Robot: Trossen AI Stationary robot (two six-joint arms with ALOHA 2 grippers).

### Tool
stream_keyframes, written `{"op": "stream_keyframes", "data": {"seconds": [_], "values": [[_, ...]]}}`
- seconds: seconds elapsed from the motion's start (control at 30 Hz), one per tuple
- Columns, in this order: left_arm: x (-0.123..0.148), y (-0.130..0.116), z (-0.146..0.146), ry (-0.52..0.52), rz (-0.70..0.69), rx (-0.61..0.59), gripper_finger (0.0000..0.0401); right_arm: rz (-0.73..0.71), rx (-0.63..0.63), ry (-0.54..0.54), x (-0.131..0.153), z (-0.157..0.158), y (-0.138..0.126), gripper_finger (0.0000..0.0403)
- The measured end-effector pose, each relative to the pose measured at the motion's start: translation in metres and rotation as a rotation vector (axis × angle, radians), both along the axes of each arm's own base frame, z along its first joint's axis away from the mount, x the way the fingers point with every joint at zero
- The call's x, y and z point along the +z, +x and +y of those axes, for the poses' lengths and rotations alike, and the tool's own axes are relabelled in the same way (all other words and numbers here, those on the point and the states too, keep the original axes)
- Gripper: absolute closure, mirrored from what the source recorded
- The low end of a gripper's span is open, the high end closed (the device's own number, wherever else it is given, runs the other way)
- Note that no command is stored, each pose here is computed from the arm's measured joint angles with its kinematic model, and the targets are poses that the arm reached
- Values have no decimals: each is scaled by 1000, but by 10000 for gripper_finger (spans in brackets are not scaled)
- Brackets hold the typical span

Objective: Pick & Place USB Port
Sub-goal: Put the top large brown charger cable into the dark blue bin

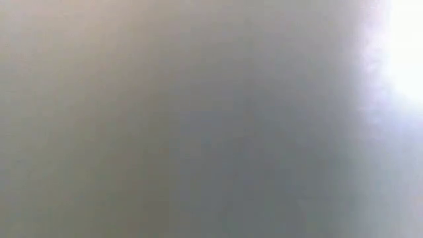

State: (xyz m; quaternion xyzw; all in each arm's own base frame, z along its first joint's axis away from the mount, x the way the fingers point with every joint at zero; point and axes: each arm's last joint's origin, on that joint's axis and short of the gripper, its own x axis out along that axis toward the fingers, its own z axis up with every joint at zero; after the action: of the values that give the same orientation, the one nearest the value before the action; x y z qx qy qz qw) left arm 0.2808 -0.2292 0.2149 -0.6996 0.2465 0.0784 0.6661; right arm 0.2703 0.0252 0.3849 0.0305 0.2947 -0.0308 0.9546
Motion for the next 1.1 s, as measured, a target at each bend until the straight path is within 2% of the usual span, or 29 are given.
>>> {"op": "stream_keyframes", "data": {"seconds": [0.17,0.6,0.77,0.93,1.1], "values": [[0,6,7,-11,11,-1,210,28,-2,0,-2,0,-2,187],[-1,5,7,-81,76,-112,204,74,-7,1,-6,0,-4,190],[-11,-2,7,-138,270,-226,204,73,-7,1,-6,0,-4,190],[-19,-6,13,-150,406,-266,203,73,-8,1,-6,0,-4,190],[-12,-5,22,-84,572,-312,203,73,-13,8,-10,0,-3,190]]}}
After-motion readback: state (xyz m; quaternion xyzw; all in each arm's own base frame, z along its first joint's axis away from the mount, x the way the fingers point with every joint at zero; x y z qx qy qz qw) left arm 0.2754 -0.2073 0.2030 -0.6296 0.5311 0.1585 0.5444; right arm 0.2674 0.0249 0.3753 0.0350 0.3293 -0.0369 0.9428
